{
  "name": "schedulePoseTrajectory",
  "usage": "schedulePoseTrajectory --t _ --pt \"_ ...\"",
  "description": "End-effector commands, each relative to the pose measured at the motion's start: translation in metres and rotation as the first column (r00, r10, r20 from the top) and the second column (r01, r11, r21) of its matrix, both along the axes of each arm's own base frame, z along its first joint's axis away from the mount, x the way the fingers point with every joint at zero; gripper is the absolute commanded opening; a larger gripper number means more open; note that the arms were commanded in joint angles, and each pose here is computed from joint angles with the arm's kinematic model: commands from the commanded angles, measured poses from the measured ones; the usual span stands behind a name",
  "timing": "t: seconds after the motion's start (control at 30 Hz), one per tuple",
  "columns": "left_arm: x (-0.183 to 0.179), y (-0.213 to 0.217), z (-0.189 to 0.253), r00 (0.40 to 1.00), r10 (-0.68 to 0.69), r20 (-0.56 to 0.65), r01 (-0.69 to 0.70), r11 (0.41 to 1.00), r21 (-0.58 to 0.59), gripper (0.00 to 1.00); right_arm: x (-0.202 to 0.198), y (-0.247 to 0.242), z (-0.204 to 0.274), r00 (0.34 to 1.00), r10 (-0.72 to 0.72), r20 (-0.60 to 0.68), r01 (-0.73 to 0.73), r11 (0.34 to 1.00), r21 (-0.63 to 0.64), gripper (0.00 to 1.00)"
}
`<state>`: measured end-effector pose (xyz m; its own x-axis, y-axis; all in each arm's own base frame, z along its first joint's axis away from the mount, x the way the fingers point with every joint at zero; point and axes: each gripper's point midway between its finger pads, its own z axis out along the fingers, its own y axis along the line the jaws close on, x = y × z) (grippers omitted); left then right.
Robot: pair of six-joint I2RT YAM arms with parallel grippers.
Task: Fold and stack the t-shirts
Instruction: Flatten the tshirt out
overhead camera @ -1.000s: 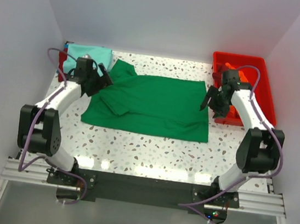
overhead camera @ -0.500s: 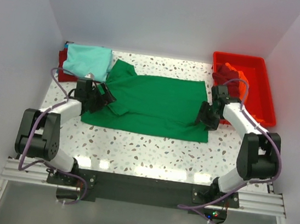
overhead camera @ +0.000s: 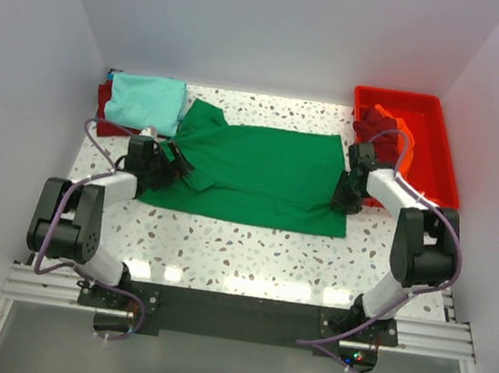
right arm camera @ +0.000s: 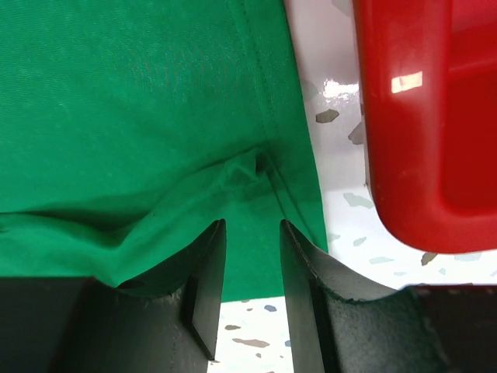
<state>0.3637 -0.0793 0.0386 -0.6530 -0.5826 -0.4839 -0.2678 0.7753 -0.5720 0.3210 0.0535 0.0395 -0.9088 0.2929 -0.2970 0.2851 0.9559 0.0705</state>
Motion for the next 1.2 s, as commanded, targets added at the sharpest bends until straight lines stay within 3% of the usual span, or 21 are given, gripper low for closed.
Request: schedulePoseTrajectory --t 0.0,0.37,0.47,0.5,0.6,0.8,1.07,1.17 --pt "-0.019 0.005 -0.024 0.997 0.010 -0.075 -0.008 1.000 0.023 0.94 0.009 -0.006 -0.005 0.999 -0.004 0.034 0.005 1.000 -0.027 0.37" --pt "-0.025 0.011 -0.025 0.995 0.029 -0.093 -0.024 0.998 0.050 0.94 -0.006 -0.012 -0.034 1.000 -0.007 -0.019 0.006 0.998 -0.055 0.34" --pt "-0.028 0.012 -0.026 0.995 0.031 -0.098 -0.026 0.998 0.057 0.94 -0.008 -0.013 -0.038 1.000 -0.012 -0.027 0.011 0.998 -0.063 0.20" --pt "-0.029 0.012 -0.027 0.994 0.032 -0.105 -0.026 0.998 0.056 0.95 -0.008 -0.014 -0.038 1.000 -0.014 -0.027 0.012 0.998 -0.064 0.09" --pt "-0.032 0.014 -0.030 0.992 0.039 -0.116 -0.031 0.997 0.066 0.95 -0.009 -0.017 -0.037 0.999 -0.024 -0.040 0.021 0.996 -0.085 0.02" --pt "-0.041 0.030 -0.038 0.980 0.111 -0.163 -0.090 0.987 0.131 0.95 -0.018 -0.033 -0.022 0.998 -0.050 -0.048 0.042 0.987 -0.154 0.01" --pt "-0.046 0.035 -0.023 0.984 0.130 -0.122 -0.112 0.984 0.142 0.95 -0.027 -0.042 -0.009 0.996 -0.056 -0.063 0.043 0.980 -0.193 0.07" --pt "-0.034 0.023 -0.005 0.996 0.072 -0.051 -0.067 0.994 0.091 0.95 -0.019 -0.033 -0.002 0.999 -0.030 -0.037 0.024 0.989 -0.147 0.16"
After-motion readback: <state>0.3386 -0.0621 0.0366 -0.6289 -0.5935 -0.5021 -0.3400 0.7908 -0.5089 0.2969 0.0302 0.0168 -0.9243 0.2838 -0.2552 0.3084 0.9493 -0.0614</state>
